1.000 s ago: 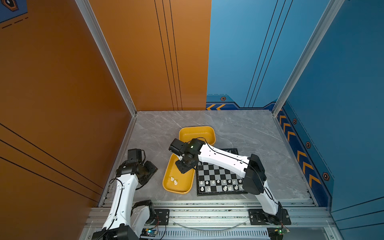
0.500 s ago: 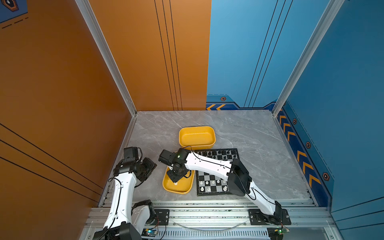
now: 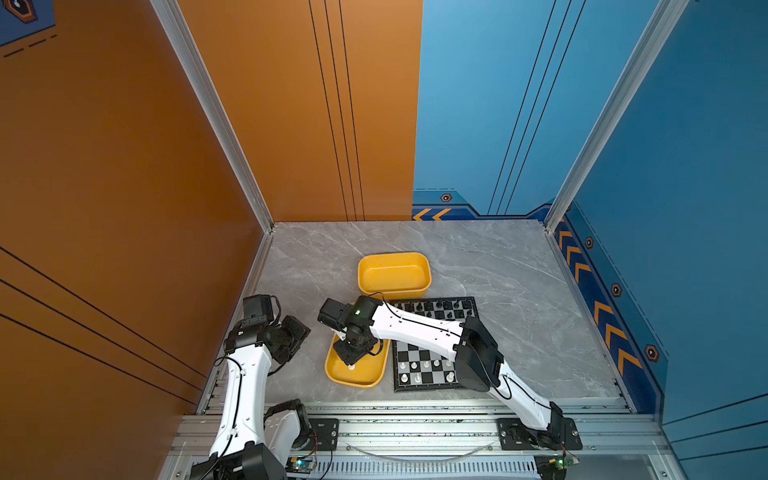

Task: Set up the chess pieces on the board
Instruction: 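Raise the right gripper and swing it over the white-piece tray, then descend the right gripper and close on the white king in the tray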

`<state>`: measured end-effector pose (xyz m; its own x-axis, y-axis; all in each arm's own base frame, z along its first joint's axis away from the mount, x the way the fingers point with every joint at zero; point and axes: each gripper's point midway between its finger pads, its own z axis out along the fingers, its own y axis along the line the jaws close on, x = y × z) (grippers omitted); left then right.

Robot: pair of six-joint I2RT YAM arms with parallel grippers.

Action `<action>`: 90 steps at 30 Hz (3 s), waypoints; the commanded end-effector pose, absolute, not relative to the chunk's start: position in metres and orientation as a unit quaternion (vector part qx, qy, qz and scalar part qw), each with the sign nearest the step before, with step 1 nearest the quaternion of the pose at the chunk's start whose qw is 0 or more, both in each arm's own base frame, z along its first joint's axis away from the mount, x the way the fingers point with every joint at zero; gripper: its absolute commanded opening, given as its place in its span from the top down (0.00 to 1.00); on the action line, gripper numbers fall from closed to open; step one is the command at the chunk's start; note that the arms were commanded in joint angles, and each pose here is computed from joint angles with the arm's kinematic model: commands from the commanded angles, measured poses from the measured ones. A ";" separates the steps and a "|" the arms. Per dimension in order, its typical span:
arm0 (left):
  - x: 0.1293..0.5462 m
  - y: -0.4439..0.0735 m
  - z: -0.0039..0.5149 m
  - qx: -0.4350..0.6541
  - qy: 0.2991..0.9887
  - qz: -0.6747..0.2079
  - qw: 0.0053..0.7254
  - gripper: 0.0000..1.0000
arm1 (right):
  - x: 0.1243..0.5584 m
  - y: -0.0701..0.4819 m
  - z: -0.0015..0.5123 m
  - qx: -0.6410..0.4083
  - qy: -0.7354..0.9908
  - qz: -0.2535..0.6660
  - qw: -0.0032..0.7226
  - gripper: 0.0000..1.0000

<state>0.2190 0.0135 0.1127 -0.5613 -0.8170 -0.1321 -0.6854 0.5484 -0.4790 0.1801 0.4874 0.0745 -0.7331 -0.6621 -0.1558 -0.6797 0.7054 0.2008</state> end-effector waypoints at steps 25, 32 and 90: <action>0.215 0.009 0.114 -0.425 0.867 -0.201 0.168 0.47 | 0.187 0.492 0.066 -0.360 0.924 0.124 0.038 0.66; 0.215 0.008 0.115 -0.423 0.867 -0.202 0.170 0.48 | 0.188 0.492 0.072 -0.360 0.923 0.129 0.042 0.66; 0.216 0.006 0.117 -0.418 0.867 -0.206 0.176 0.50 | 0.173 0.491 0.075 -0.373 0.919 0.127 0.032 0.65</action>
